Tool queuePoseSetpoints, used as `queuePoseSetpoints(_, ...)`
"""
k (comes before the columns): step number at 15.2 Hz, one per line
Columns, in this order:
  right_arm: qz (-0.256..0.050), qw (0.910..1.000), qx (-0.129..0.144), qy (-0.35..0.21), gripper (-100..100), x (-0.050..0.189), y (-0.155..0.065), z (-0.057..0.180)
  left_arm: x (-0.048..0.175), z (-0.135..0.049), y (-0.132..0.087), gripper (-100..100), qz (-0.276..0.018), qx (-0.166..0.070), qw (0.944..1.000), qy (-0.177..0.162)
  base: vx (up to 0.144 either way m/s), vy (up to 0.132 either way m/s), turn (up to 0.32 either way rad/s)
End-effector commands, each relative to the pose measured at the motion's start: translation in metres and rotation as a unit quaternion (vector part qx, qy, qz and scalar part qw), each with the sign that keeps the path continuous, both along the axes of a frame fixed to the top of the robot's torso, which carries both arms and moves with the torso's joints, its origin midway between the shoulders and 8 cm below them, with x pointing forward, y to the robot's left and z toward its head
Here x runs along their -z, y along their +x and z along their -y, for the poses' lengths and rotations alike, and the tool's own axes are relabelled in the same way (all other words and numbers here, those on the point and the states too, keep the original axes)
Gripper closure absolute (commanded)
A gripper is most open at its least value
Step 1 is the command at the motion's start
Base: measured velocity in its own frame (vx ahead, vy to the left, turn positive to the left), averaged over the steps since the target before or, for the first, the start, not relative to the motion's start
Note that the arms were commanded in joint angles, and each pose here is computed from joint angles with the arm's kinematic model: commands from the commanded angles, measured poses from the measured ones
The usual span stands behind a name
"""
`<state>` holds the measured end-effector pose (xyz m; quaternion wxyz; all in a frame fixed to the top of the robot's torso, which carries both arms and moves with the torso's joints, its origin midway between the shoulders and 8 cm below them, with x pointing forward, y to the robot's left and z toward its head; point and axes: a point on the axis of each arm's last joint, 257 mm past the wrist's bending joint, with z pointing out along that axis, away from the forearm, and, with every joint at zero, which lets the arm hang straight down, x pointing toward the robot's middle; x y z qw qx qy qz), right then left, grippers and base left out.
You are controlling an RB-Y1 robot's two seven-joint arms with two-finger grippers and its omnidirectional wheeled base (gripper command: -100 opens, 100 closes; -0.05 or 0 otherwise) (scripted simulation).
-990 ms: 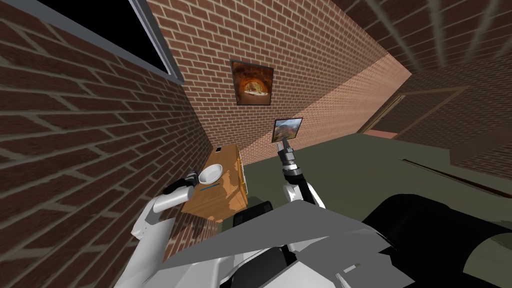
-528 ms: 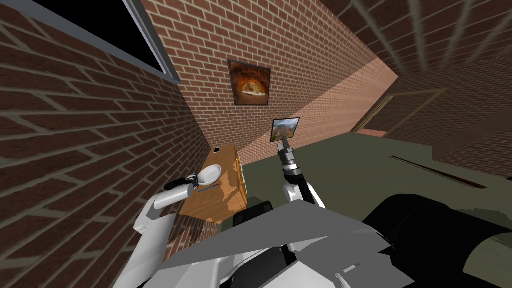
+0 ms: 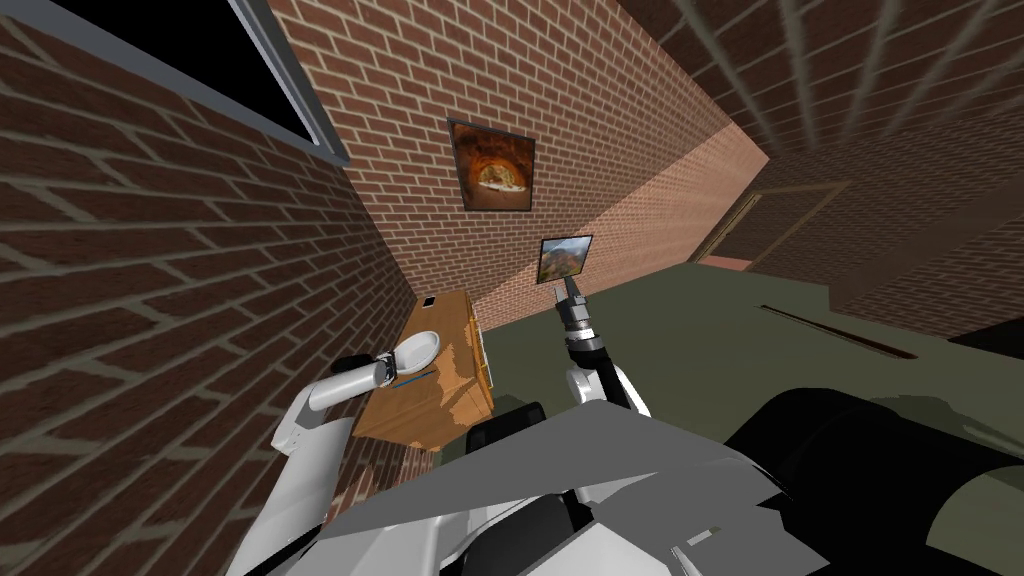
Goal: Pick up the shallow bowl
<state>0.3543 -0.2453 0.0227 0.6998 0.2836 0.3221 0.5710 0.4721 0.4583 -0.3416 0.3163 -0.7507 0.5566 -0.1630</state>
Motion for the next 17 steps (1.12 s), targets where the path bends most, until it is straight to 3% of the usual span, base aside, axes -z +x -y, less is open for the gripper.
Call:
queuePoseSetpoints(1, 0.000, 1.0000, 0.000, 0.000, 0, 0.000, 0.000, 0.000, 0.007, 0.001, -0.007, -100, -0.022, -0.007, 0.9997, -0.011, -0.009, 0.010, -0.084)
queuePoseSetpoints(10, 0.000, 1.0000, 0.000, 0.000, 0, 0.000, 0.000, 0.000, 0.025, 0.006, -0.024, -100, -0.088, -0.028, 0.9945, -0.048, -0.005, 0.011, -0.075)
queuePoseSetpoints(17, 0.000, 1.0000, 0.000, 0.000, 0, 0.000, 0.000, 0.000, 0.038, 0.018, -0.041, -100, -0.151, -0.044, 0.9836, -0.088, 0.000, 0.010, -0.073)
